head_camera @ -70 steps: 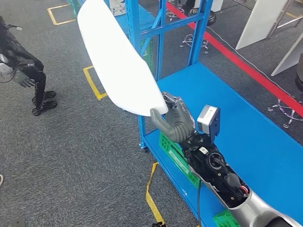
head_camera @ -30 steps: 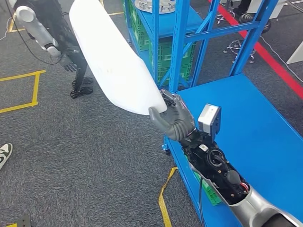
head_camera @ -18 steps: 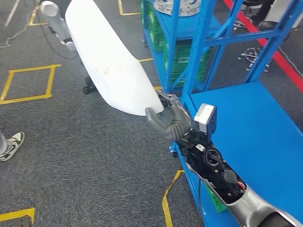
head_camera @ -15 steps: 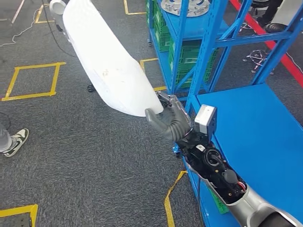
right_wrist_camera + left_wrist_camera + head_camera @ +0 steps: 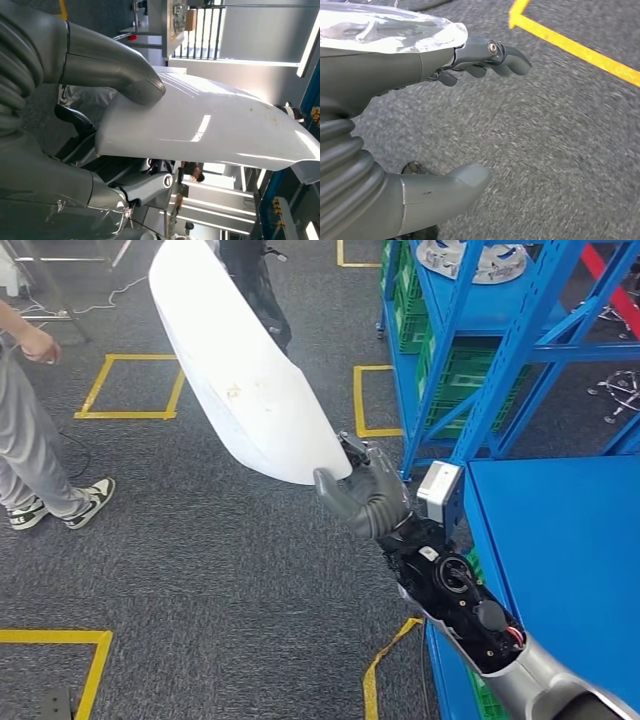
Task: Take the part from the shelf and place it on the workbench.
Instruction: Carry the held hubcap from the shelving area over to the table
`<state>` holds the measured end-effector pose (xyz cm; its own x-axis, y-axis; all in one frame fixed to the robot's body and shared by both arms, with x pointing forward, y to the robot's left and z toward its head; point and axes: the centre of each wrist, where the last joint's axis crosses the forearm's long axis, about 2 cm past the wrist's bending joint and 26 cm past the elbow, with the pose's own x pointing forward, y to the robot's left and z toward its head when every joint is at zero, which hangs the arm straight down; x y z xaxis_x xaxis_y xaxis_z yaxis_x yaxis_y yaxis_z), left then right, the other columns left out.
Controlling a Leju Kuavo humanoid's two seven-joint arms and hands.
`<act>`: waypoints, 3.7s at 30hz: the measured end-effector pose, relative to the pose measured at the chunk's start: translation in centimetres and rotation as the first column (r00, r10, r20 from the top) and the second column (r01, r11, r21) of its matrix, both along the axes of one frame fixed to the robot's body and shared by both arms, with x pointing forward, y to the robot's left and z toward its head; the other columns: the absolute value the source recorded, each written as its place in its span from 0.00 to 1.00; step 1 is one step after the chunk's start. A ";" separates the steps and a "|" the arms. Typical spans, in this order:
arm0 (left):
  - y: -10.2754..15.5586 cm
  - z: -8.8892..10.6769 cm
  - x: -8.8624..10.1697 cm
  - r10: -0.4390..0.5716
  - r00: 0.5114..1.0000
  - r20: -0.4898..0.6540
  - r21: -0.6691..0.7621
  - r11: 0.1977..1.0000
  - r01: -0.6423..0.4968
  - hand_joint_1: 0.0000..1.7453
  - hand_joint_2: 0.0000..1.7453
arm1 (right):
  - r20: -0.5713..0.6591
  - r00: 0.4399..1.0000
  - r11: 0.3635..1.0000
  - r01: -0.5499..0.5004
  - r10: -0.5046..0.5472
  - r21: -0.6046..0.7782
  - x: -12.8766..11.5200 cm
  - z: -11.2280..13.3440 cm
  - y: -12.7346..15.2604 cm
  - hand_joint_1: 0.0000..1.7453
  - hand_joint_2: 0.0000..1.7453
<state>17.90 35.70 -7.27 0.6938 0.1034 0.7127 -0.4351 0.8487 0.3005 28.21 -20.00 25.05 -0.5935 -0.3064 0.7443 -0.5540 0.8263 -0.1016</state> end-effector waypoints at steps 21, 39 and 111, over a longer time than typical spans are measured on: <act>-0.3 0.1 0.4 -0.003 1.000 0.009 0.000 1.000 0.003 0.00 1.00 | -0.009 1.000 1.000 0.002 -0.002 -0.003 -0.2 -0.4 0.0 1.00 1.00; -0.7 0.3 1.0 -0.030 1.000 -0.001 0.020 0.999 0.030 0.00 1.00 | -0.025 1.000 1.000 -0.011 0.012 0.007 -0.2 -0.5 -0.1 1.00 1.00; -0.3 0.6 1.5 -0.052 0.998 -0.020 0.002 0.999 0.052 0.00 1.00 | -0.033 0.999 0.999 -0.042 0.042 0.001 1.6 -0.9 0.3 1.00 1.00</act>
<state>19.44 35.36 -6.67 0.7126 0.0649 0.6986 -0.3841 0.8694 0.3109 29.77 -19.73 24.20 -0.5552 -0.3307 0.7632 -0.5910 0.8025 -0.0822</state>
